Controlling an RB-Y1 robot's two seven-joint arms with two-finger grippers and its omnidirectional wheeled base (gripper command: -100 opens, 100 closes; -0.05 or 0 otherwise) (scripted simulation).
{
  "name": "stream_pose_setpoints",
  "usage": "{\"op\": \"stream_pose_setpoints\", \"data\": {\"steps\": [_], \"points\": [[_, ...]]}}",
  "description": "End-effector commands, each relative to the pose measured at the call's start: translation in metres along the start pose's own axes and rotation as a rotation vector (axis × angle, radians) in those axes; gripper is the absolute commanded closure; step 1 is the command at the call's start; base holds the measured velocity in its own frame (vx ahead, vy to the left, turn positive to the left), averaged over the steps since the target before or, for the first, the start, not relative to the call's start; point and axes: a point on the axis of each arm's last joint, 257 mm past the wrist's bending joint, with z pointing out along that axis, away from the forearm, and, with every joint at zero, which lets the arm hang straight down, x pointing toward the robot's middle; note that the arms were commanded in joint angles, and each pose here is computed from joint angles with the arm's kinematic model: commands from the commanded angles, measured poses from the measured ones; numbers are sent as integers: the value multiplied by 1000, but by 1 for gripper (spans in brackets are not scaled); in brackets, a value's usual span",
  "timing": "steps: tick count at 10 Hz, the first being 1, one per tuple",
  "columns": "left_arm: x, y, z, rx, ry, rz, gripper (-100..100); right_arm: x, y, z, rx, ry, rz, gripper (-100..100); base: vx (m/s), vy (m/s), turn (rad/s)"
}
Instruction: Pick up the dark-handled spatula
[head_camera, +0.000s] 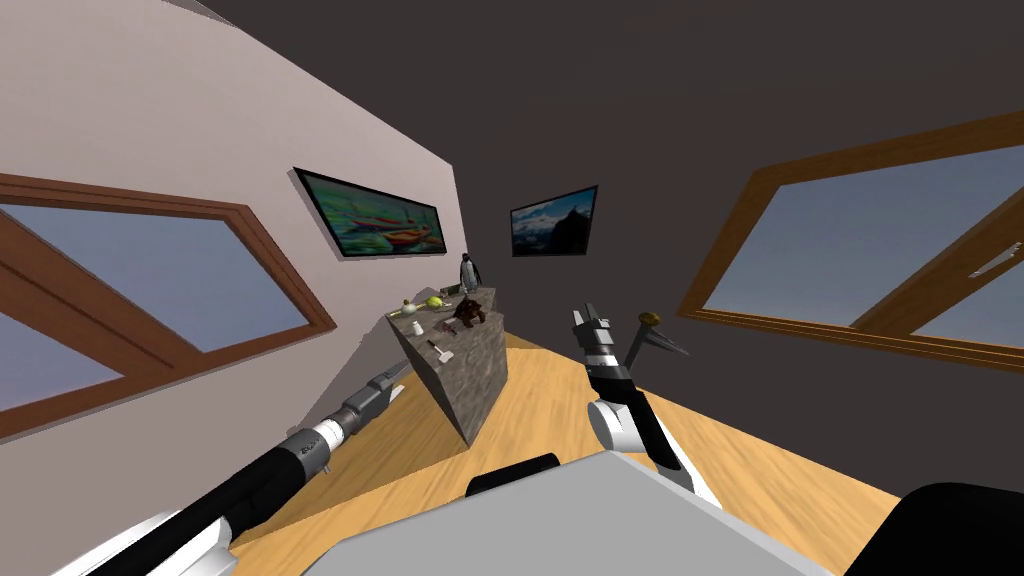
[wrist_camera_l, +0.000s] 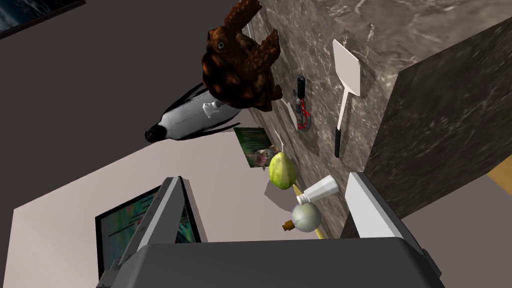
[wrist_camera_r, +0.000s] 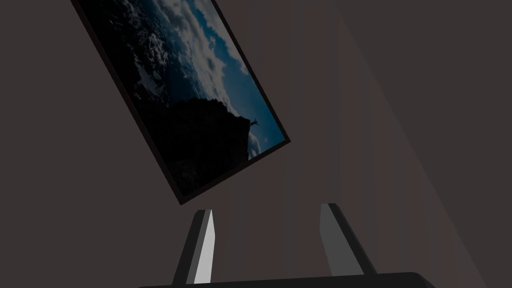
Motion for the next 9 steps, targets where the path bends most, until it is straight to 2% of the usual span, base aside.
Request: {"op": "stream_pose_setpoints", "data": {"steps": [1, 2, 3, 4, 5, 6, 7, 8, 9], "points": [[0, 11, 0, -46, 18, 16, -100, 0, 0, 0, 0, 0, 0, 0, 83, -27, -59], [1, 32, -3, -118, 29, 2, -100, 0, 0, 0, 0, 0, 0, 0, 95, -48, -91], [0, 31, -3, -125, 39, 24, -100, 0, 0, 0, 0, 0, 0, 0, 104, -28, -39], [0, 52, -8, -199, 50, 13, -100, 0, 0, 0, 0, 0, 0, 0, 144, -20, -81], [-1, 51, -7, -204, 58, 32, -100, 0, 0, 0, 0, 0, 0, 0, 115, -26, -49], [-1, 70, -13, -275, 70, 28, -100, 0, 0, 0, 0, 0, 0, 0, 110, -40, -93], [-2, 71, -14, -284, 74, 41, -100, 0, 0, 0, 0, 0, 0, 0, 106, -35, -37], [-2, 91, -21, -359, 83, 35, -100, 0, 0, 0, 0, 0, 0, 0, 136, -42, -82], [-4, 91, -21, -364, 88, 51, -100, 0, 0, 0, 0, 0, 0, 0, 122, -29, -31]]}}
